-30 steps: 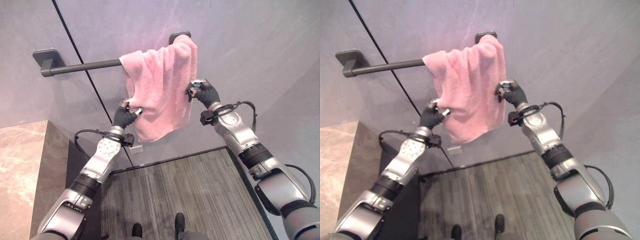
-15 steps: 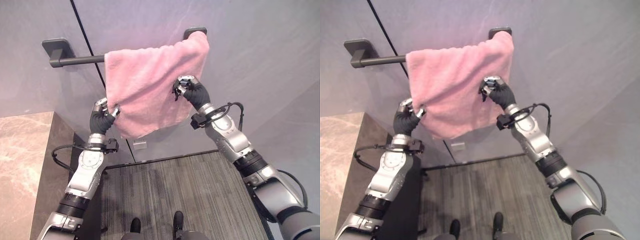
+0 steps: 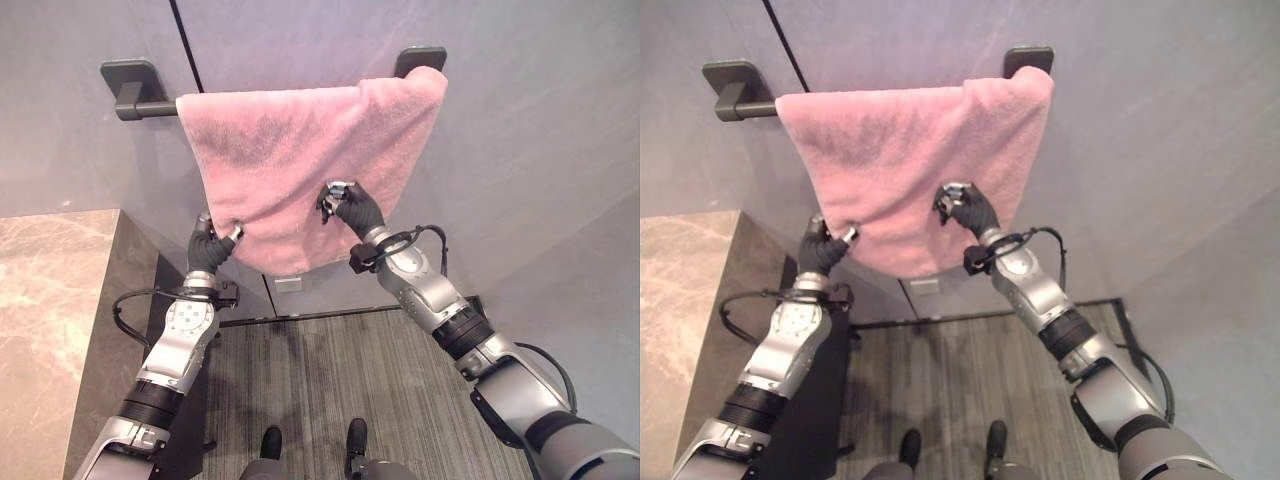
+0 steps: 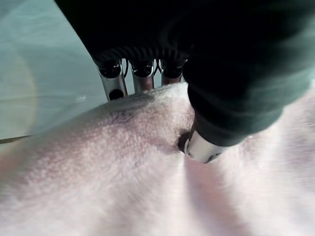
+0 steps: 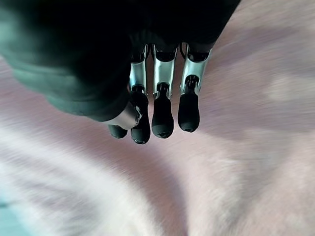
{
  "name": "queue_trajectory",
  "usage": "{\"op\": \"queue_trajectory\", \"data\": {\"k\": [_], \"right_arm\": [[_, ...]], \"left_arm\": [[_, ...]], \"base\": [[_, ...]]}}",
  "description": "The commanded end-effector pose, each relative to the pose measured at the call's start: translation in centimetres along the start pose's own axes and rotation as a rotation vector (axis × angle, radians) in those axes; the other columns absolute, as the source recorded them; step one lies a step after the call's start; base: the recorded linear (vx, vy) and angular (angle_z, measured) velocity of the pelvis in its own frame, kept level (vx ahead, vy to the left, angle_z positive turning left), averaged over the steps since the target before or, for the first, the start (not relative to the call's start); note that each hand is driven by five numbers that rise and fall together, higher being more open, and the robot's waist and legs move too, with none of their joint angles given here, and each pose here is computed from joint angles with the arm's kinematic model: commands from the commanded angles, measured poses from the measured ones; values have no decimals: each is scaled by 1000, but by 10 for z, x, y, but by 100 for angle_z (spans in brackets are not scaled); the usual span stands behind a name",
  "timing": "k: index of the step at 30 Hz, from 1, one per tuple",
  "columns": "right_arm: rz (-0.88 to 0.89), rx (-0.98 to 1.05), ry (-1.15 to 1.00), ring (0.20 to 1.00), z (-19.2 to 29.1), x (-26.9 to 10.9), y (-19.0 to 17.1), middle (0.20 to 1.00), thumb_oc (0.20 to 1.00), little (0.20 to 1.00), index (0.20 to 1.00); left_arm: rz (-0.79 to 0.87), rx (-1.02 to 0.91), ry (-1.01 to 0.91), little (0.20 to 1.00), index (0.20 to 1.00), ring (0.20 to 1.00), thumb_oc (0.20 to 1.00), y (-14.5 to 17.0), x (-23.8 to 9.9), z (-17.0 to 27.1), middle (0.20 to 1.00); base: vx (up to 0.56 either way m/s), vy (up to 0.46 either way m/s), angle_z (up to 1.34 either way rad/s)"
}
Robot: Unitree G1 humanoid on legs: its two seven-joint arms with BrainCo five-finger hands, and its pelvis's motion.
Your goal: Put brush and paste in cup on sink, flatten towel.
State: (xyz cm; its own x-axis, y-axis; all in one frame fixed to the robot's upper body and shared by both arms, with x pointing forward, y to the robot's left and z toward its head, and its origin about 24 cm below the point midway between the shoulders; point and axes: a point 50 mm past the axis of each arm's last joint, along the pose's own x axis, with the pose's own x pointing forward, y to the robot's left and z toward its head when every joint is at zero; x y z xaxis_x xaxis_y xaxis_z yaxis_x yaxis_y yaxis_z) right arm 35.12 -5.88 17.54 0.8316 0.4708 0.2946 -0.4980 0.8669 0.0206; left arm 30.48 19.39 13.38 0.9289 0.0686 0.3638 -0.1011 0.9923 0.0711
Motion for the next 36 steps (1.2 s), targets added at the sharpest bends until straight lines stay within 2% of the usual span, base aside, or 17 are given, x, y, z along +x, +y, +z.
{"op": "queue_trajectory", "data": {"k": [1, 5, 13, 29, 30, 31, 32, 36], "right_arm": [[31, 38, -241, 200, 53, 11, 5, 200, 200, 200, 200], [74, 43, -308, 200, 64, 2, 10, 200, 200, 200, 200], [87, 24, -282, 200, 59, 1, 12, 200, 200, 200, 200], [39, -61, -44, 200, 11, 10, 8, 200, 200, 200, 200], [39, -65, -37, 238, 9, 10, 9, 238, 238, 238, 238], [39, -74, -35, 645, 9, 10, 9, 645, 645, 645, 645], [40, -81, -37, 1000, 10, 10, 9, 1000, 1000, 1000, 1000], [44, -117, -51, 1000, 13, 9, 9, 1000, 1000, 1000, 1000]], "left_arm": [[10, 33, -260, 200, 200, 200, 200, 9, 19, 51, 200], [47, 3, -342, 200, 200, 200, 200, 17, 14, 68, 200], [108, 34, -353, 200, 200, 200, 200, 27, 10, 69, 200], [92, 118, -125, 200, 200, 200, 200, 30, 10, 21, 200], [90, 122, -123, 200, 200, 200, 200, 29, 10, 21, 200], [84, 127, -118, 200, 200, 200, 200, 30, 11, 20, 200], [84, 129, -115, 200, 200, 200, 200, 30, 10, 20, 200], [84, 142, -106, 200, 200, 200, 200, 30, 10, 18, 200]], "base": [[10, 18, 5], [9, 20, 4], [0, 0, 0], [-13, 4, -1], [-4, 10, -7], [-4, 14, -7], [4, 19, -6], [2, 3, -1]]}}
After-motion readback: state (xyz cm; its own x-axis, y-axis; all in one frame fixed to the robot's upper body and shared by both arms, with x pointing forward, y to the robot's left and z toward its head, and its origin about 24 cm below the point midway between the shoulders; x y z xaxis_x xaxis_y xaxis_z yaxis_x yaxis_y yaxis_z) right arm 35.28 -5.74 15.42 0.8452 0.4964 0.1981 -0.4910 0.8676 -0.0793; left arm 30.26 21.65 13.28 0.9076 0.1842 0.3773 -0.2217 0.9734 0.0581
